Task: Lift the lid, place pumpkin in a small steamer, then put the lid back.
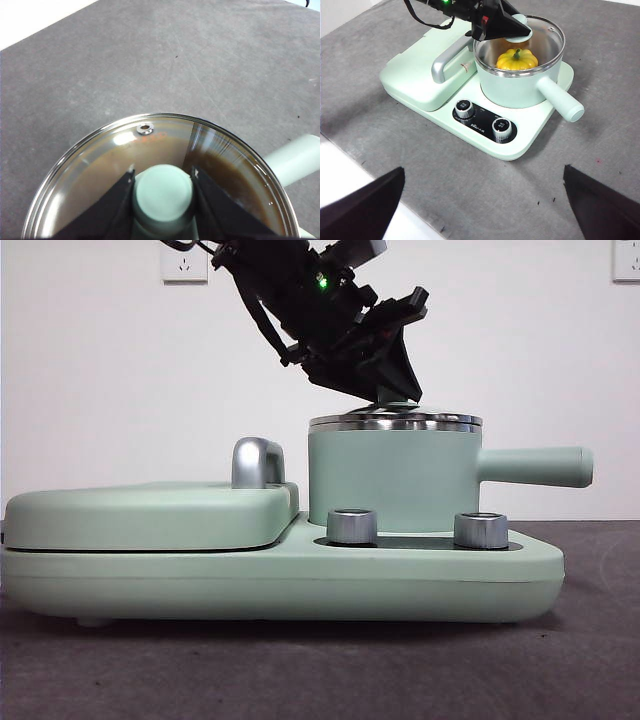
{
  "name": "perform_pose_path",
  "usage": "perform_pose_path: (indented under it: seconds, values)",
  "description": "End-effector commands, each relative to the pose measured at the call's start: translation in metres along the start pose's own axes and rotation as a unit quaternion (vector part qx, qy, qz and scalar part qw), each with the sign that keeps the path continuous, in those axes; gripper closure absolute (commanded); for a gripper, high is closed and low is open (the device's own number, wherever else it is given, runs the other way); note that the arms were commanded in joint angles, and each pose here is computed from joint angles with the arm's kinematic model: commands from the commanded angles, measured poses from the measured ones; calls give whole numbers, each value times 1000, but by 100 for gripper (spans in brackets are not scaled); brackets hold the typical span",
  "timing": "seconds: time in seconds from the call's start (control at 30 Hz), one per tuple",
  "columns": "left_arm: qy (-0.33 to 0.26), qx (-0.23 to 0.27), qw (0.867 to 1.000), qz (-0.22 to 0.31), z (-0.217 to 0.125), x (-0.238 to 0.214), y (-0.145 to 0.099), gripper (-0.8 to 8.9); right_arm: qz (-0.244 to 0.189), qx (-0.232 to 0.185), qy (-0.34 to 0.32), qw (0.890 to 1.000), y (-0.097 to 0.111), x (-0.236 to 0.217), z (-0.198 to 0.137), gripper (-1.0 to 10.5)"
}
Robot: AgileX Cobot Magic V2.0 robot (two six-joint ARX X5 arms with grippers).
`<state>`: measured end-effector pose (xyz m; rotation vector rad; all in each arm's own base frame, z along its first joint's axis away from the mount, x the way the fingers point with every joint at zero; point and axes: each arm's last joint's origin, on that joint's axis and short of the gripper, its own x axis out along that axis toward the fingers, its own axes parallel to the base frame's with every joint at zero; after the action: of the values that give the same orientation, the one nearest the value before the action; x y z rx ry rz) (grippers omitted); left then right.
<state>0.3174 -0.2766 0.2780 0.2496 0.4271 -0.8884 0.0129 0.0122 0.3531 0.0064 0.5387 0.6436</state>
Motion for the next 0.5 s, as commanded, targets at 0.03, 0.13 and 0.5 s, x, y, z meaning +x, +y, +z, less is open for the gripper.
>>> perform_pose_path:
  seconds: [0.03,0.13,0.5]
  values:
    - [-2,8,1000,-5,0,11,-2,795,4,2,-8,1000,1,-2,2,442]
    - [7,6,1000,-7,-3,13,-2,794,4,3,-8,1000,1,-2,2,442]
    - [42,-2,999,-11,-9,11,-3,790,4,4,-8,1000,1,-2,2,442]
